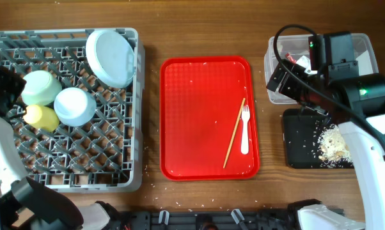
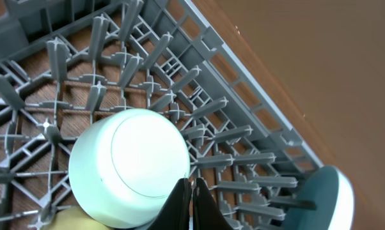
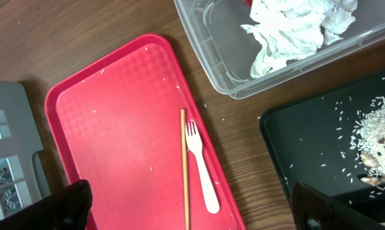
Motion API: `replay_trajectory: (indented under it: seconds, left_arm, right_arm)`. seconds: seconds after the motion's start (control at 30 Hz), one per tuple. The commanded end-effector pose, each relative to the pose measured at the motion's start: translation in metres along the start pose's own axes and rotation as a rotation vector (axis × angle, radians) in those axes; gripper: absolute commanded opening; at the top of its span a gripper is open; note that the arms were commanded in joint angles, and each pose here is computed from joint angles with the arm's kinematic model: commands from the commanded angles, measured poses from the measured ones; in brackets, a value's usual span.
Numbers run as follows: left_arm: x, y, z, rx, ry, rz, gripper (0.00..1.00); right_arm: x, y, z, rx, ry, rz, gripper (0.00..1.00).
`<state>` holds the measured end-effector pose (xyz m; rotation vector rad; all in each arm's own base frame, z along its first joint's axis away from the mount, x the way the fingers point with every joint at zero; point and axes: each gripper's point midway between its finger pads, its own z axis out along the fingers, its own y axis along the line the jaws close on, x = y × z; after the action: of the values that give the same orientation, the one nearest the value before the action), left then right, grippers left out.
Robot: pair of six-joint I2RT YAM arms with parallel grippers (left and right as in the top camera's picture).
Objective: Sort waste into correct bins and load items into the dishwasher rack
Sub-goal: 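Reach the left gripper to the wooden chopstick and grasp it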
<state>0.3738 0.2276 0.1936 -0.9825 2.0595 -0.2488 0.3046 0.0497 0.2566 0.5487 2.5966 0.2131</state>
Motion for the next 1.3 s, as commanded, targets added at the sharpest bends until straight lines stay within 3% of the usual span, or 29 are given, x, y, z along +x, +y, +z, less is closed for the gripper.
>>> replay_trajectory:
  seconds: [0.0,0.13,0.23,0.33,0.43,0.53,0.6,0.63,0.67,0.77,0.83,0.9,1.07,1.27]
  left_arm:
    - [0.016,0.022,0.025,-0.093,0.059,0.064,0.04]
    - [0.060,0.056,0.066,-0.156,0.223,0.012,0.04]
    - [0.065,0.057,0.064,-0.163,0.242,0.005,0.04]
    - [0.050,0.042,0.039,-0.146,0.191,0.021,0.04]
    - [0.017,0.009,-0.005,-0.086,0.049,-0.005,0.04]
    - [-0.006,-0.048,-0.060,0.117,-0.066,-0.048,0.07]
    - [0.004,-0.097,-0.093,0.354,-0.017,-0.050,0.64]
    - [0.023,-0.130,-0.108,0.518,0.073,-0.019,0.98]
    - [0.039,-0.152,-0.116,0.625,0.148,0.005,1.00]
    - [0.119,-0.208,-0.124,0.770,0.430,0.094,1.00]
    - [0.198,-0.248,-0.133,0.845,0.625,0.286,1.00]
    - [0.265,-0.263,-0.122,0.741,0.718,0.429,0.93]
    - [0.394,-0.250,-0.081,0.382,0.777,0.728,0.76]
    - [0.526,-0.233,-0.087,0.378,0.950,0.973,0.77]
  right_arm:
    - [-0.004,-0.002,-0.001,0.014,-0.016,-0.008,1.00]
    - [-0.004,-0.002,-0.001,0.014,-0.016,-0.009,1.00]
    - [-0.004,-0.002,-0.001,0.014,-0.016,-0.009,1.00]
    - [-0.004,-0.002,-0.001,0.014,-0.016,-0.008,1.00]
    - [-0.004,-0.002,-0.001,0.014,-0.016,-0.009,1.00]
    - [-0.004,-0.002,-0.001,0.014,-0.016,-0.009,1.00]
    - [-0.004,-0.002,-0.001,0.014,-0.016,-0.009,1.00]
    - [-0.004,-0.002,-0.001,0.014,-0.016,-0.008,1.00]
    - [-0.004,-0.002,-0.001,0.014,-0.016,-0.009,1.00]
    - [-0.004,-0.002,-0.001,0.014,-0.016,-0.009,1.00]
    - [-0.004,-0.002,-0.001,0.014,-0.016,-0.009,1.00]
    - [-0.004,-0.002,-0.001,0.014,-0.016,-0.009,1.00]
    - [-0.004,-0.002,-0.001,0.014,-0.016,-0.009,1.00]
    - [-0.004,-0.002,-0.001,0.014,-0.016,-0.009,1.00]
